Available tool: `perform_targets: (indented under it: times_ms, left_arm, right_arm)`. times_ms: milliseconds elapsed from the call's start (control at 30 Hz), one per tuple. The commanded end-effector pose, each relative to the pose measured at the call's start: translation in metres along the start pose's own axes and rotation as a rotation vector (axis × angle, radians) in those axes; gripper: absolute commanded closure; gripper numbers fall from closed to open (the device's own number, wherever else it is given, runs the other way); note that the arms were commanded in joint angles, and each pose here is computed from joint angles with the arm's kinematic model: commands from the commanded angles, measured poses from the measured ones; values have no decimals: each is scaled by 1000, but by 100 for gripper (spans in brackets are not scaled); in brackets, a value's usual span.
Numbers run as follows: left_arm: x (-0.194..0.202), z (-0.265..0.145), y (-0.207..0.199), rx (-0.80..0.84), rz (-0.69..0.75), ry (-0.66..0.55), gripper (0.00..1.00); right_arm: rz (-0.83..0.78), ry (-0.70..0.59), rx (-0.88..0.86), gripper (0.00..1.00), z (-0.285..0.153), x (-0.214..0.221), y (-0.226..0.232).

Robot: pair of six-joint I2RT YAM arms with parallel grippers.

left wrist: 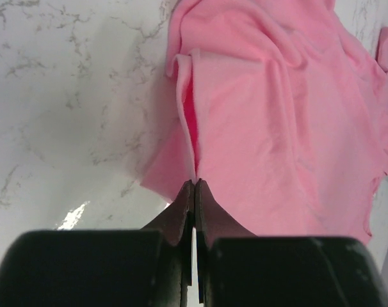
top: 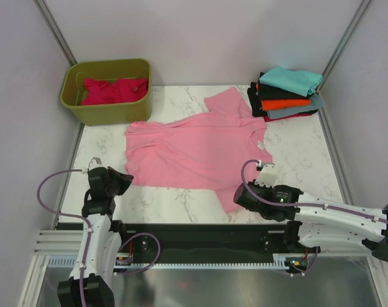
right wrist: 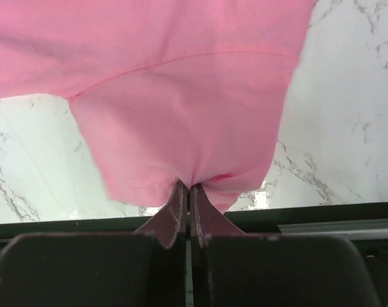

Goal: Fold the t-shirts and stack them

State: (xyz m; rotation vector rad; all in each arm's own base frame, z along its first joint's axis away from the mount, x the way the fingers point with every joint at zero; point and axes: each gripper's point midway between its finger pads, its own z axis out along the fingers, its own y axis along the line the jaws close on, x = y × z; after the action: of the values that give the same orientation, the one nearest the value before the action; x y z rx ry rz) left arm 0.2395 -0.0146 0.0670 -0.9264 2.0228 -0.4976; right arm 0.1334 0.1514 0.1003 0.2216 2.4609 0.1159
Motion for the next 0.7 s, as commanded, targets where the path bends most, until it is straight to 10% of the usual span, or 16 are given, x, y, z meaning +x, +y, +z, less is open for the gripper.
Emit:
perform_targets:
  times_ms: [0,667]
  left_arm:
    - [-8,-15,-29,60,-49,23,98]
    - [-20,-94,-63,55,-4,81,98]
  right_arm:
    - [6,-74,15,100,-13,-19,-21]
    - [4,-165,-130,100,-57,-56,-29]
